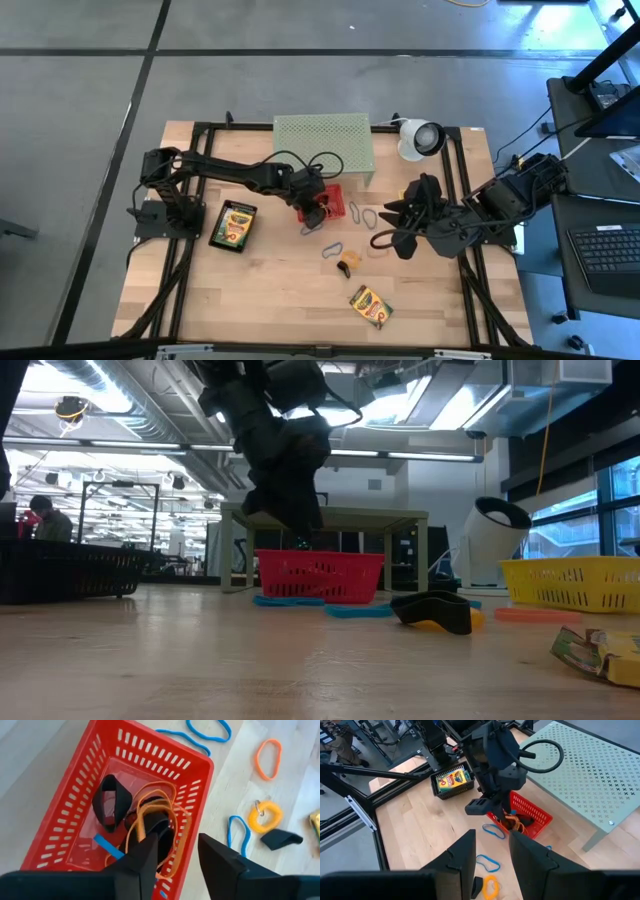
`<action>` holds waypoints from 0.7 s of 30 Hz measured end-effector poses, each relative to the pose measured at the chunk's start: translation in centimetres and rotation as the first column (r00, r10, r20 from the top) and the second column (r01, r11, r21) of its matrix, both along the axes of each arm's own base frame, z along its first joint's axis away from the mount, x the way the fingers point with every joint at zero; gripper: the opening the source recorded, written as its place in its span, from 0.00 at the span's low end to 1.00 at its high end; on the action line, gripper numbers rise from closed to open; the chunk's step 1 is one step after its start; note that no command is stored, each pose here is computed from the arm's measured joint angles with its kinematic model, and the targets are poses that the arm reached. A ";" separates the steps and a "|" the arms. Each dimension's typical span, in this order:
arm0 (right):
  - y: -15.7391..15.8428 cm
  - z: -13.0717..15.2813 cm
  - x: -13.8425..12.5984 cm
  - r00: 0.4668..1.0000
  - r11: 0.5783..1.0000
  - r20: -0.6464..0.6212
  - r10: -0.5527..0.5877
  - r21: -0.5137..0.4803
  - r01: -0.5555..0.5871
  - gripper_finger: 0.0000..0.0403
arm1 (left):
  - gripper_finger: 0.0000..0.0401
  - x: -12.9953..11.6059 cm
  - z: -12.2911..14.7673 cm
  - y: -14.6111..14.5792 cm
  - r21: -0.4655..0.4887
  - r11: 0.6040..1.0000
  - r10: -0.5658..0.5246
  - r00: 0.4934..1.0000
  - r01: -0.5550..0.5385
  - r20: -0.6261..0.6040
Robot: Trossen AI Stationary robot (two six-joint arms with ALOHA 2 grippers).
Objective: Pick & Place Office Desk Supplies
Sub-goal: Put the orange rubber band into the red bin, then put the blue rubber band into the red bin
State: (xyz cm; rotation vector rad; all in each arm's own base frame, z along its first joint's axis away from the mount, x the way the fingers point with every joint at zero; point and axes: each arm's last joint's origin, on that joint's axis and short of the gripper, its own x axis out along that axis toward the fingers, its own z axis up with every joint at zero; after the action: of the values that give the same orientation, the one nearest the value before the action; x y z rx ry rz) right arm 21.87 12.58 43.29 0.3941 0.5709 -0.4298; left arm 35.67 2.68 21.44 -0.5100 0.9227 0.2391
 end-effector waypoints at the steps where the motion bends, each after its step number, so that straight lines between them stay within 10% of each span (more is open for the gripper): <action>1: 0.0 0.0 0.0 1.000 1.000 0.000 0.001 -0.001 -0.001 0.29 | 0.35 0.0 0.0 0.0 -0.005 1.000 0.011 1.000 -0.011 0.003; 12: 0.1 0.0 0.0 1.000 1.000 -0.004 0.009 0.006 -0.009 0.29 | 0.33 1.2 2.0 -1.5 0.008 0.981 -0.193 0.970 0.194 0.145; 21: 0.5 0.0 -0.3 0.999 0.999 -0.010 0.035 0.015 -0.034 0.29 | 0.27 -0.1 3.2 -9.3 0.375 0.874 -0.304 0.950 0.309 -0.073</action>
State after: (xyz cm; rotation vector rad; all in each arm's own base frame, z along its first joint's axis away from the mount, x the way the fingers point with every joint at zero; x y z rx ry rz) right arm 21.61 13.07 43.26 0.3962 0.5909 -0.3949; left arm 35.56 -6.59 24.65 0.0041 0.9263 0.1274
